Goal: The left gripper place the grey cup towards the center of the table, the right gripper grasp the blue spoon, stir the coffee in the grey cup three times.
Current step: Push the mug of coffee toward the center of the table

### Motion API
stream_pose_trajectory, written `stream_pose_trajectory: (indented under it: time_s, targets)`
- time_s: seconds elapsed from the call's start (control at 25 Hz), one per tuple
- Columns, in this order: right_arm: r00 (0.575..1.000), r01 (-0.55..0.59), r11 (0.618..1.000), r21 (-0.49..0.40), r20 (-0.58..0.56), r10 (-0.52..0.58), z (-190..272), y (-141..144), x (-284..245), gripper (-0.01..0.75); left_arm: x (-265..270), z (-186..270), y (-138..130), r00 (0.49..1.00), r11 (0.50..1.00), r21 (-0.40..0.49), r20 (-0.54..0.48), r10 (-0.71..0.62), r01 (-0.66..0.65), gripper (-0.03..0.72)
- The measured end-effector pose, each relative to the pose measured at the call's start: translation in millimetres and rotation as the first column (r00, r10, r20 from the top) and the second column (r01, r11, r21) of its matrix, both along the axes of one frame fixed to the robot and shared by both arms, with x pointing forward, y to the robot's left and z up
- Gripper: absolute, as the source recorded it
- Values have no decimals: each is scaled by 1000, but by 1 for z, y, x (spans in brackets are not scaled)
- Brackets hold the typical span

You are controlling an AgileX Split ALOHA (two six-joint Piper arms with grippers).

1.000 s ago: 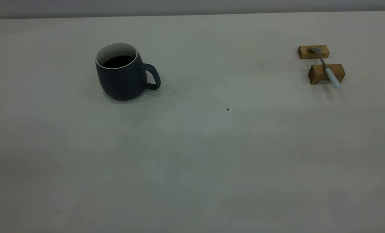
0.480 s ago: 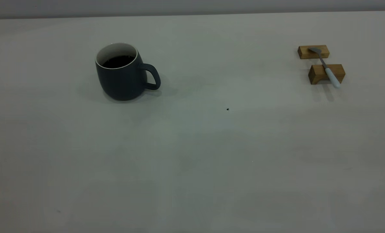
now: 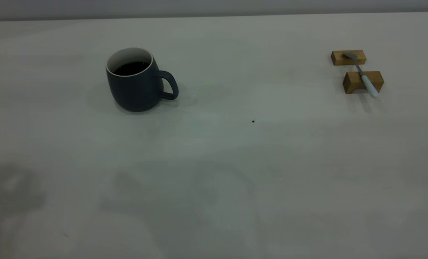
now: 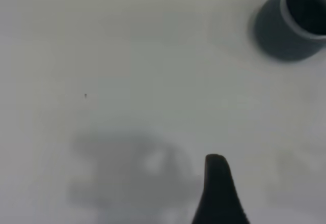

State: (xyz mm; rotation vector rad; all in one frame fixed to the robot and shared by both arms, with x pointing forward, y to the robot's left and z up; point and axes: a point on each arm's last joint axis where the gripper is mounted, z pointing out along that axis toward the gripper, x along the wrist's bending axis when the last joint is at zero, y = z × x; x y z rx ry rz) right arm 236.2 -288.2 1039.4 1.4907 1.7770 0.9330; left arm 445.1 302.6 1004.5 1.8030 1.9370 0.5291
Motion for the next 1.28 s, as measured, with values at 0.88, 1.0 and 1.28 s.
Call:
stream_pose_trajectory:
  time_s: [0.88, 1.0, 1.28]
  targets:
    - [1000, 0, 1000, 0, 0, 0, 0, 0, 0, 261, 227, -129, 5, 657, 646, 183, -393, -643, 741, 585]
    - [1000, 0, 1000, 0, 0, 0, 0, 0, 0, 261, 234, -141, 4, 490, 447, 203, -436, -755, 871, 585]
    - [1000, 0, 1000, 0, 0, 0, 0, 0, 0, 261, 234, -173, -10, 164, 83, 193, -457, -874, 978, 585]
